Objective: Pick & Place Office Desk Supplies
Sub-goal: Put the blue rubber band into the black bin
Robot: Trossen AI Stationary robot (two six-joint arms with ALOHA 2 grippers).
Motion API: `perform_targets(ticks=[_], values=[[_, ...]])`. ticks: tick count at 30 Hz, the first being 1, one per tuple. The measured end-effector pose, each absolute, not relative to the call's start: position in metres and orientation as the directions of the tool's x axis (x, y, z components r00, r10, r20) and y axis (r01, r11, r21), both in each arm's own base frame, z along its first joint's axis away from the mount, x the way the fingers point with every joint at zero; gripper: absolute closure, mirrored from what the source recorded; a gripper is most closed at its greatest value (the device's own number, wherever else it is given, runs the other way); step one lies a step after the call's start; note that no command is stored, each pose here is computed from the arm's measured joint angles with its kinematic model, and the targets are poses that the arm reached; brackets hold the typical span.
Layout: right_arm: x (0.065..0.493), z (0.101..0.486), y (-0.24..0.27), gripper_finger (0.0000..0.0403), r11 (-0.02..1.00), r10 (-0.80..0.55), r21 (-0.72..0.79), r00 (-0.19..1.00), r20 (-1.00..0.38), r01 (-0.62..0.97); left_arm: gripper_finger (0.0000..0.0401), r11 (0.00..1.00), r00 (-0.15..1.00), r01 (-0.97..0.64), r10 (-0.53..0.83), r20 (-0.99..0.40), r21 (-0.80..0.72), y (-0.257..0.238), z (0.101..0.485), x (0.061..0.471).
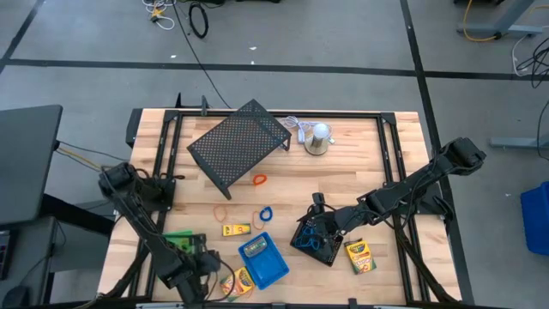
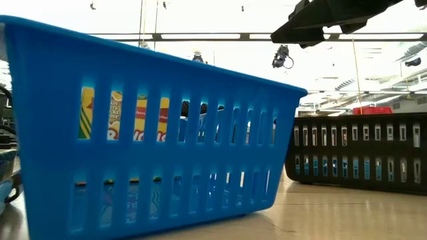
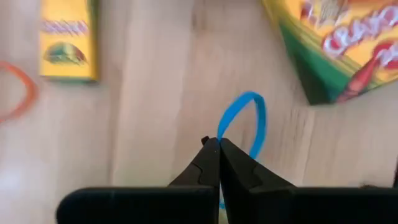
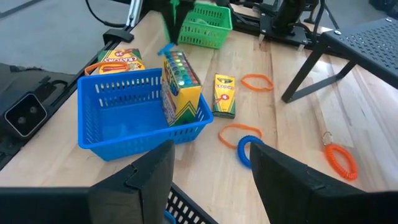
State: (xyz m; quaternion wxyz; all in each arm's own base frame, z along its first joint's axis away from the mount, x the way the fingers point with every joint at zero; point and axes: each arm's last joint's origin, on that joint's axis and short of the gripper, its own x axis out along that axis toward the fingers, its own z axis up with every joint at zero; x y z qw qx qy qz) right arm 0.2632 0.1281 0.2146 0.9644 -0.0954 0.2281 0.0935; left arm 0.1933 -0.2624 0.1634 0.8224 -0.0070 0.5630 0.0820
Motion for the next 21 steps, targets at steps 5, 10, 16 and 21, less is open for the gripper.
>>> perform_targets(ticks=[5, 10, 16, 21], values=[[0.264, 0.216, 0.127, 0.0185, 0.965, 0.134, -0.144, 0.884, -0.448, -0.220, 0.0400, 0.975, 0.407, -0.162, 0.204, -0.890, 0.150, -0.257, 0.167, 0.194], [0.266, 0.217, 0.125, 0.0185, 0.967, 0.130, -0.143, 0.893, -0.431, -0.210, 0.0400, 0.962, 0.445, -0.187, 0.261, -0.857, 0.196, -0.254, 0.168, 0.193], [0.269, 0.221, 0.124, 0.0185, 0.965, 0.133, -0.156, 0.909, -0.394, -0.209, 0.0400, 0.937, 0.514, -0.243, 0.343, -0.786, 0.251, -0.248, 0.173, 0.193], [0.272, 0.224, 0.121, 0.0185, 0.961, 0.158, -0.157, 0.916, -0.370, -0.229, 0.0400, 0.925, 0.605, -0.287, 0.377, -0.702, 0.250, -0.244, 0.189, 0.192]])
